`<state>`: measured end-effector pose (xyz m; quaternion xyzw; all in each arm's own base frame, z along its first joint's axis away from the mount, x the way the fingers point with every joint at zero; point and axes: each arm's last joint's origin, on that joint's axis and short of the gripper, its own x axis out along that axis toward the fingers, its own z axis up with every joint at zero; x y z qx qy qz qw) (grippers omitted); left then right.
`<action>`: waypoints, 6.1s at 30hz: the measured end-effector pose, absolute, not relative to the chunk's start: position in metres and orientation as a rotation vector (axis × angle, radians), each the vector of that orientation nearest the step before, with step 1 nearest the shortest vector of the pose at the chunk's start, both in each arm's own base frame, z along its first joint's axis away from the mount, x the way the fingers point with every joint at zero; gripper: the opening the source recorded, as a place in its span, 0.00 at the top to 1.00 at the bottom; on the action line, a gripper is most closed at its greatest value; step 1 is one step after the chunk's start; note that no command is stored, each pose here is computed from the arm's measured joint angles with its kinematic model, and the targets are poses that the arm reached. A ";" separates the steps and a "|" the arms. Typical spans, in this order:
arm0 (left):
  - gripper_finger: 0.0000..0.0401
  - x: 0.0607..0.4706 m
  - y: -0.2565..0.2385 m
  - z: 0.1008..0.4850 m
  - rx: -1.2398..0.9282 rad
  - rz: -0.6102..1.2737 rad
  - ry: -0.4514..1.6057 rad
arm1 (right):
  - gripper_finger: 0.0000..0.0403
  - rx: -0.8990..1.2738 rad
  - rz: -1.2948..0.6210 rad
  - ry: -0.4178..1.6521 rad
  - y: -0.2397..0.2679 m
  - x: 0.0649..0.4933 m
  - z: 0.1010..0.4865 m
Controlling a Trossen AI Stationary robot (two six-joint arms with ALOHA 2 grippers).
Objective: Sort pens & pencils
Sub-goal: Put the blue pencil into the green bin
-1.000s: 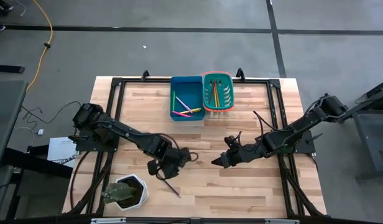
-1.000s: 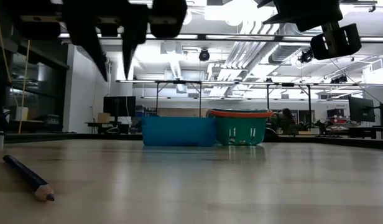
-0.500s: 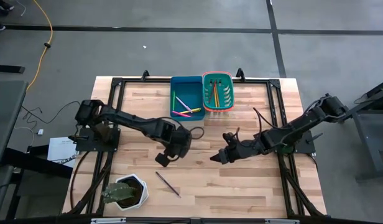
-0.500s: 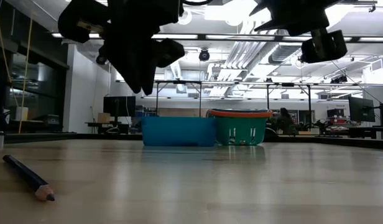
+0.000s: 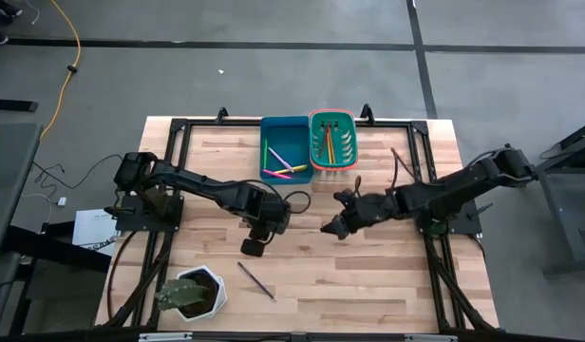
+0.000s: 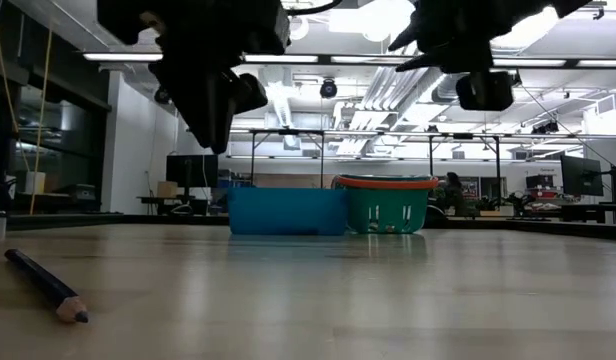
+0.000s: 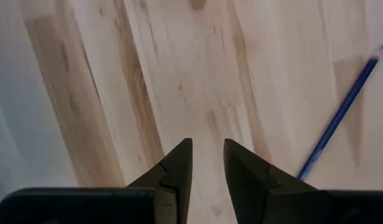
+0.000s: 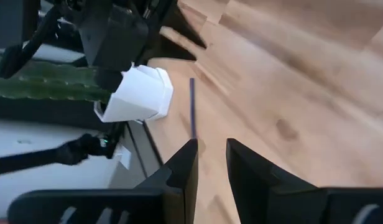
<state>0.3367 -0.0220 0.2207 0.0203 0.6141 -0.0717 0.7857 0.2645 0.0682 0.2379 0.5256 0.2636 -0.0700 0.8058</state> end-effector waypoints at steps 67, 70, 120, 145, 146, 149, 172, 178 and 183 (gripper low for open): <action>0.80 0.364 -0.132 0.209 -1.470 0.831 1.129 | 0.81 0.507 0.347 0.756 -0.029 0.169 0.270; 0.80 0.364 -0.131 0.208 -1.469 0.845 1.131 | 0.81 0.508 0.358 0.754 -0.029 0.168 0.270; 0.80 0.337 -0.121 0.193 -1.292 1.073 1.329 | 0.81 0.509 0.362 0.766 -0.029 0.168 0.269; 0.80 0.332 -0.152 0.168 -1.000 0.844 1.515 | 0.81 0.521 0.349 0.766 -0.032 0.178 0.266; 0.80 0.331 -0.152 0.168 -0.967 0.819 1.528 | 0.81 0.527 0.346 0.758 -0.033 0.180 0.266; 0.80 0.329 -0.150 0.168 -0.867 0.757 1.563 | 0.81 0.553 0.335 0.743 -0.035 0.187 0.265; 0.80 0.327 -0.143 0.168 -0.240 0.316 1.616 | 0.81 0.713 0.172 0.679 -0.054 0.203 0.263; 0.80 0.330 -0.144 0.164 -0.200 0.240 1.585 | 0.81 0.723 0.144 0.668 -0.060 0.202 0.263; 0.80 0.332 -0.147 0.160 -0.200 0.204 1.547 | 0.81 0.725 0.126 0.659 -0.064 0.200 0.263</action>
